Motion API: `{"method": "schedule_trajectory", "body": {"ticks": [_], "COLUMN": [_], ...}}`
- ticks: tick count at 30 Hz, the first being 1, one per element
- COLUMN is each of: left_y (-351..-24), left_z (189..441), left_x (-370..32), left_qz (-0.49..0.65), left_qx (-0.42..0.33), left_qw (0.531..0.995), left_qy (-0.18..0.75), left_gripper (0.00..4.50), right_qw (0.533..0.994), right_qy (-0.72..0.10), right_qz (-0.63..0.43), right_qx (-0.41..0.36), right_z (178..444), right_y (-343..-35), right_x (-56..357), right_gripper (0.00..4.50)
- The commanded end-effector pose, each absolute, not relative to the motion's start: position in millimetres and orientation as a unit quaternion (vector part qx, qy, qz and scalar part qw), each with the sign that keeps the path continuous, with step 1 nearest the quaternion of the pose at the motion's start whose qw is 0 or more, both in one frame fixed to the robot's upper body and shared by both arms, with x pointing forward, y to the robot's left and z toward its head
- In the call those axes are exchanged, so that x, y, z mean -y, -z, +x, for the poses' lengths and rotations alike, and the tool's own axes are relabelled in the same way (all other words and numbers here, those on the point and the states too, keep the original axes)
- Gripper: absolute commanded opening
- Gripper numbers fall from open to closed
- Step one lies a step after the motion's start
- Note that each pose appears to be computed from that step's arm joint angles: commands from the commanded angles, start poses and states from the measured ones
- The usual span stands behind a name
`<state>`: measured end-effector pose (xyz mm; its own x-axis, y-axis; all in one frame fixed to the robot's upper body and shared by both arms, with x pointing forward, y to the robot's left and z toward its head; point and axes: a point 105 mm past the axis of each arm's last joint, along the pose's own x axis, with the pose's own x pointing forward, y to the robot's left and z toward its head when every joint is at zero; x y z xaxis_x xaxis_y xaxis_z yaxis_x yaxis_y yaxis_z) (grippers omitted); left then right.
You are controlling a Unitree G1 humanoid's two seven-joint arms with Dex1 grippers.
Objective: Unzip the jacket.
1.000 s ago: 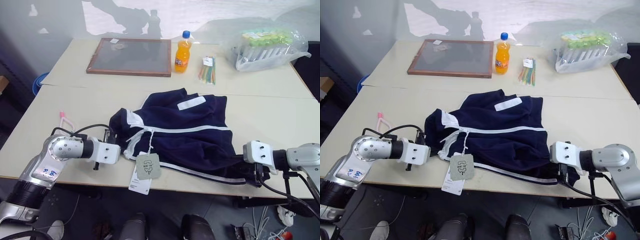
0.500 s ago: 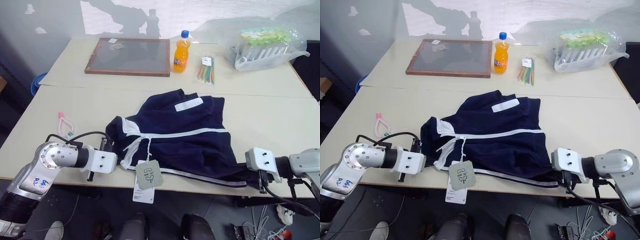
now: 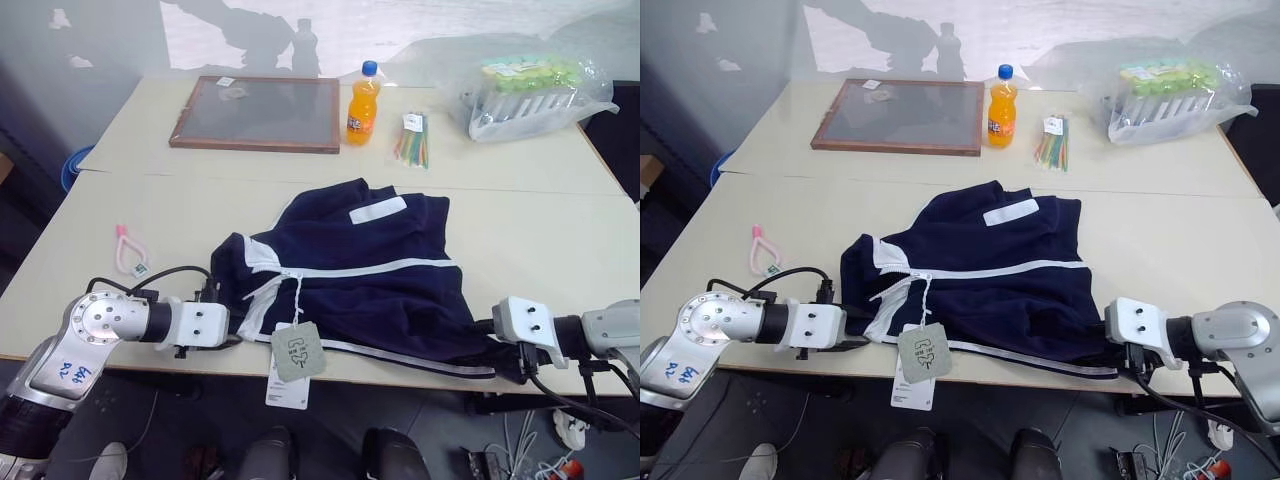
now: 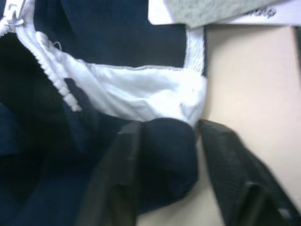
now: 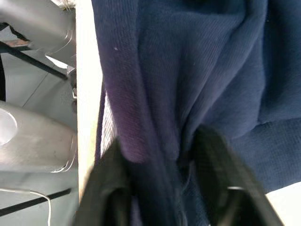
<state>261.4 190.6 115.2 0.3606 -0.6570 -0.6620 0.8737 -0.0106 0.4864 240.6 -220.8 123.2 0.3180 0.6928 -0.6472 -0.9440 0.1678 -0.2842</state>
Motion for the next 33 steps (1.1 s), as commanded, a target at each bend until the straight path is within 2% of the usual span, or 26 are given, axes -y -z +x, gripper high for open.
{"method": "schedule_trajectory", "body": {"ticks": [1,3,5,9,12,16,23,28,31,33], "left_y": [-117,-122,-137,-168,-180,-181,-180,-166,-159,-154], "left_z": [250,248,240,227,228,234,242,245,252,255], "left_x": [-191,-193,-200,-203,-203,-199,-184,-173,-160,-151], "left_qz": [0.429,0.411,0.354,0.267,0.252,0.270,0.290,0.331,0.400,0.452], "left_qx": [-0.133,-0.136,-0.149,-0.156,-0.153,-0.156,-0.141,-0.135,-0.085,-0.044], "left_qw": [0.691,0.705,0.727,0.741,0.745,0.734,0.720,0.694,0.662,0.622], "left_qy": [0.566,0.562,0.569,0.596,0.599,0.604,0.614,0.625,0.628,0.638], "left_gripper": [3.35,3.87,4.41,4.46,4.46,4.46,4.46,4.46,4.46,4.46], "right_qw": [0.747,0.752,0.770,0.800,0.792,0.737,0.732,0.726,0.721,0.718], "right_qy": [-0.540,-0.538,-0.529,-0.546,-0.584,-0.656,-0.639,-0.647,-0.655,-0.663], "right_qz": [-0.349,-0.345,-0.326,-0.217,-0.125,-0.035,0.035,0.004,-0.035,-0.046], "right_qx": [-0.168,-0.162,-0.146,-0.124,-0.128,-0.159,-0.235,-0.234,-0.221,-0.209], "right_z": [242,242,246,243,234,212,223,219,214,209], "right_y": [-145,-153,-175,-217,-230,-216,-168,-159,-163,-171], "right_x": [224,224,224,215,198,154,109,103,111,119], "right_gripper": [3.19,3.78,4.40,4.46,4.46,4.46,4.46,4.46,4.46,4.46]}}
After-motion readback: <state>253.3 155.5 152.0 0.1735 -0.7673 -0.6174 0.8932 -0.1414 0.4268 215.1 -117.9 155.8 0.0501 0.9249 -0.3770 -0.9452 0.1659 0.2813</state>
